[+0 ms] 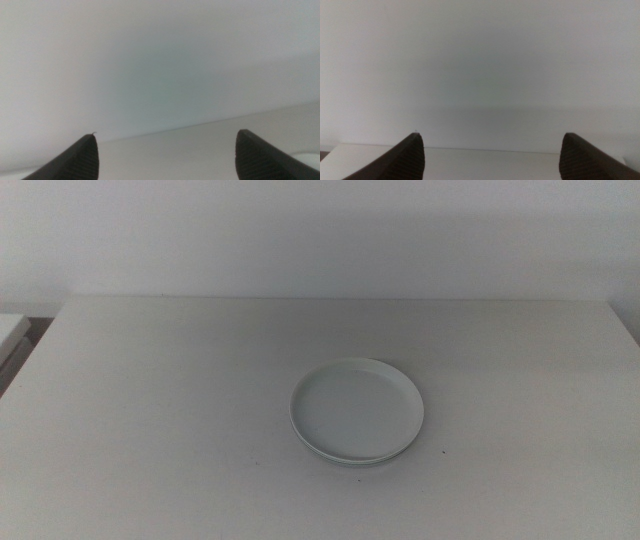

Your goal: Stack the three bowls on top of each other.

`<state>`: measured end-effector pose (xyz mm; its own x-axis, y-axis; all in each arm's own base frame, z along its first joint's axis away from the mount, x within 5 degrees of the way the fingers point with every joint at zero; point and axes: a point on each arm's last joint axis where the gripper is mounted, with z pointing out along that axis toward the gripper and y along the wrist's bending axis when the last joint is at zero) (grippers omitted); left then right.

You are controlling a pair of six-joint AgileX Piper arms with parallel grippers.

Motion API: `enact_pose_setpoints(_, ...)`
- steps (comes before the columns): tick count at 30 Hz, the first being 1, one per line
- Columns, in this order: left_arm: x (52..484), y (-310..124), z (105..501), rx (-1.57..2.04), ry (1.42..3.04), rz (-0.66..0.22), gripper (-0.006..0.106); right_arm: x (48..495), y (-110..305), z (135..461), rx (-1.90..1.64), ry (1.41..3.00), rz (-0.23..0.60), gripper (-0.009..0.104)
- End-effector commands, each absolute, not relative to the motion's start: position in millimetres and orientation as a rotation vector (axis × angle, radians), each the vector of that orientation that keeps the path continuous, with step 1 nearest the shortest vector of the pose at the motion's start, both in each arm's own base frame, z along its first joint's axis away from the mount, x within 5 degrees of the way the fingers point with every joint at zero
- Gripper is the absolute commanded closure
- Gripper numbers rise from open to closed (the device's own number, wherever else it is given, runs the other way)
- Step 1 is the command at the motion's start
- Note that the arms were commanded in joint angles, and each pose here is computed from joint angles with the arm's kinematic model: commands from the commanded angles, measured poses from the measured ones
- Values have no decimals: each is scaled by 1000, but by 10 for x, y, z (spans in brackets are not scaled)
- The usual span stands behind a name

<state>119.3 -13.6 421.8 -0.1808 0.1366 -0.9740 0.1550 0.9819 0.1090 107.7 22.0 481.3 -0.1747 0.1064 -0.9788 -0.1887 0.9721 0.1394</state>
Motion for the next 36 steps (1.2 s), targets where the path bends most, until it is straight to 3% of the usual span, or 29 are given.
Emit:
enact_pose_setpoints(1,1138,-58,4176,103,1750,-9,7,1070,203,4814,-59,1718,242,3)
enact_pose_setpoints(7,1048,18,4238,138,1681,150,7,1070,203,4814,-59,1718,242,3)
enact_pose_setpoints(18,1031,6,4217,130,1683,124,7,1083,207,4782,-59,1731,244,3)
enact_pose_setpoints(21,955,-4,4123,118,1654,102,7,1105,167,4624,-66,1696,170,3)
enact_pose_setpoints(23,868,4,3952,126,1657,122,7,1140,101,4274,-116,1713,11,3)
enact_pose_setpoints(25,784,0,3724,123,1665,115,7,1093,71,3911,-152,1755,-56,3)
enact_pose_setpoints(29,647,-16,3219,102,1679,72,7,859,23,3122,-143,1840,-69,3)
enact_pose_setpoints(36,507,-32,2509,75,1703,22,7,577,-41,2250,-22,1782,-85,3)
